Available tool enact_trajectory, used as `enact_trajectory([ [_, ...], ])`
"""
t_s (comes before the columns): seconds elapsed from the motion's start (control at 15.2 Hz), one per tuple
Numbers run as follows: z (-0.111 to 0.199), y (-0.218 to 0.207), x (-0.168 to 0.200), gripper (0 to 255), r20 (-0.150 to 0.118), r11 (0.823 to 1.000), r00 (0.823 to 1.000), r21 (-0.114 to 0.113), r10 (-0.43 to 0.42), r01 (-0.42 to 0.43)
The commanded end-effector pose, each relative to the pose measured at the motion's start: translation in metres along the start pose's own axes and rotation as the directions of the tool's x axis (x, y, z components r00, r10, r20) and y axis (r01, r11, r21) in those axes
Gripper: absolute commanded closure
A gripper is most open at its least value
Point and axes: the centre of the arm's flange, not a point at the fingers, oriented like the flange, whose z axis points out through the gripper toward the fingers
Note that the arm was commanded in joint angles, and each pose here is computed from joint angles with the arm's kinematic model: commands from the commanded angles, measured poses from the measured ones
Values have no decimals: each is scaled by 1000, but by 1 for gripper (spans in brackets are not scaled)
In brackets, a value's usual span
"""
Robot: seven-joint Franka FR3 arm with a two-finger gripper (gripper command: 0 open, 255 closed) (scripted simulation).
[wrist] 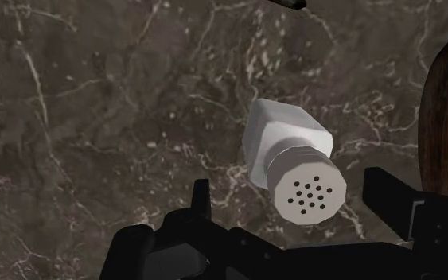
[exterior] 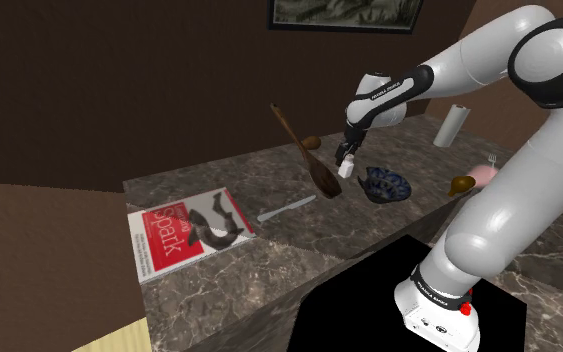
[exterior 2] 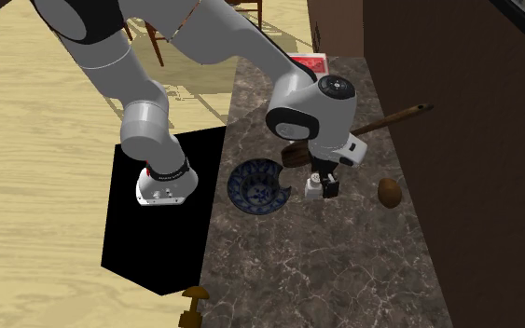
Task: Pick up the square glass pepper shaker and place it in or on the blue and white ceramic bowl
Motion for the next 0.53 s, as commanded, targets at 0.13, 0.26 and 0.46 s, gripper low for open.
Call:
enact_trajectory([
  [0.13, 2, 0, 0, 0, -1, 1000, 1000, 0, 0, 0],
  [0.26, 2, 0, 0, 0, -1, 1000, 1000, 0, 0, 0],
  [0.46, 1, 0, 0, 255, -1, 1000, 1000, 0, 0, 0],
])
